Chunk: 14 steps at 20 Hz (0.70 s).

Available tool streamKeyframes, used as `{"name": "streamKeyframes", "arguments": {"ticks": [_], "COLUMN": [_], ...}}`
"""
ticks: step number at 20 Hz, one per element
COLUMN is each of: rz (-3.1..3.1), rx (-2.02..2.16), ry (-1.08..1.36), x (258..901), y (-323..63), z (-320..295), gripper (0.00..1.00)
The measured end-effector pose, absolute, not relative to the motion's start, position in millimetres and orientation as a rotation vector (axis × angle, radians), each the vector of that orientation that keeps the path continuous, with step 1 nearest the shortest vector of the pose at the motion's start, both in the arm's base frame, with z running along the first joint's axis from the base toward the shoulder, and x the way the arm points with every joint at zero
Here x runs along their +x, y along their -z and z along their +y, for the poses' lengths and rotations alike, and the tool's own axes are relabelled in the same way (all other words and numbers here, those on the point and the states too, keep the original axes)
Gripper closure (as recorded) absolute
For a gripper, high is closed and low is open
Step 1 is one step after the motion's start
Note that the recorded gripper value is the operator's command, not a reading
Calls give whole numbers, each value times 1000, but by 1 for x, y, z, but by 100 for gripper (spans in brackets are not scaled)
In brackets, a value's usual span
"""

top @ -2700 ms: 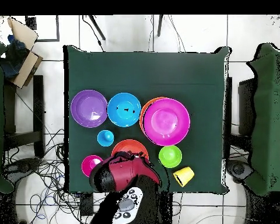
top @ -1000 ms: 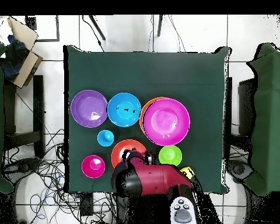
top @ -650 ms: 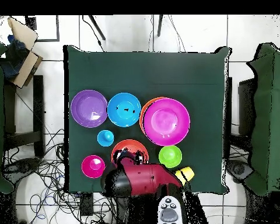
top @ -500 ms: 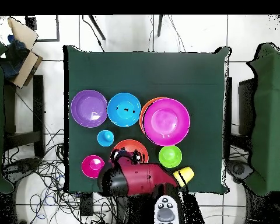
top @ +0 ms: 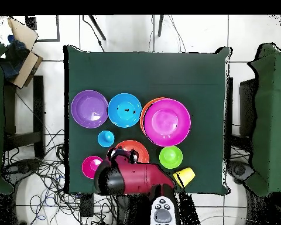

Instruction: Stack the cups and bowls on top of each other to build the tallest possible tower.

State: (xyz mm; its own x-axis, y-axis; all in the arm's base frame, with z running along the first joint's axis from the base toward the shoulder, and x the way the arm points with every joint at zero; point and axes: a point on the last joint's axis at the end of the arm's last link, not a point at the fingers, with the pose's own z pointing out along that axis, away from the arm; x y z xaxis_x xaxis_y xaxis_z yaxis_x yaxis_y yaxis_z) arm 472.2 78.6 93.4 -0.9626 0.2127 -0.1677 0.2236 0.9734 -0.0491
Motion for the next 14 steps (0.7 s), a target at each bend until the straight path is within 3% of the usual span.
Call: {"name": "streamKeyframes", "arguments": {"ticks": [7, 14], "rz": [2971, 2995], "rx": [357, 344], "ry": [117, 148], "x": [469, 462], "y": [-88, -66], "z": [82, 124], "gripper": [0, 0]}}
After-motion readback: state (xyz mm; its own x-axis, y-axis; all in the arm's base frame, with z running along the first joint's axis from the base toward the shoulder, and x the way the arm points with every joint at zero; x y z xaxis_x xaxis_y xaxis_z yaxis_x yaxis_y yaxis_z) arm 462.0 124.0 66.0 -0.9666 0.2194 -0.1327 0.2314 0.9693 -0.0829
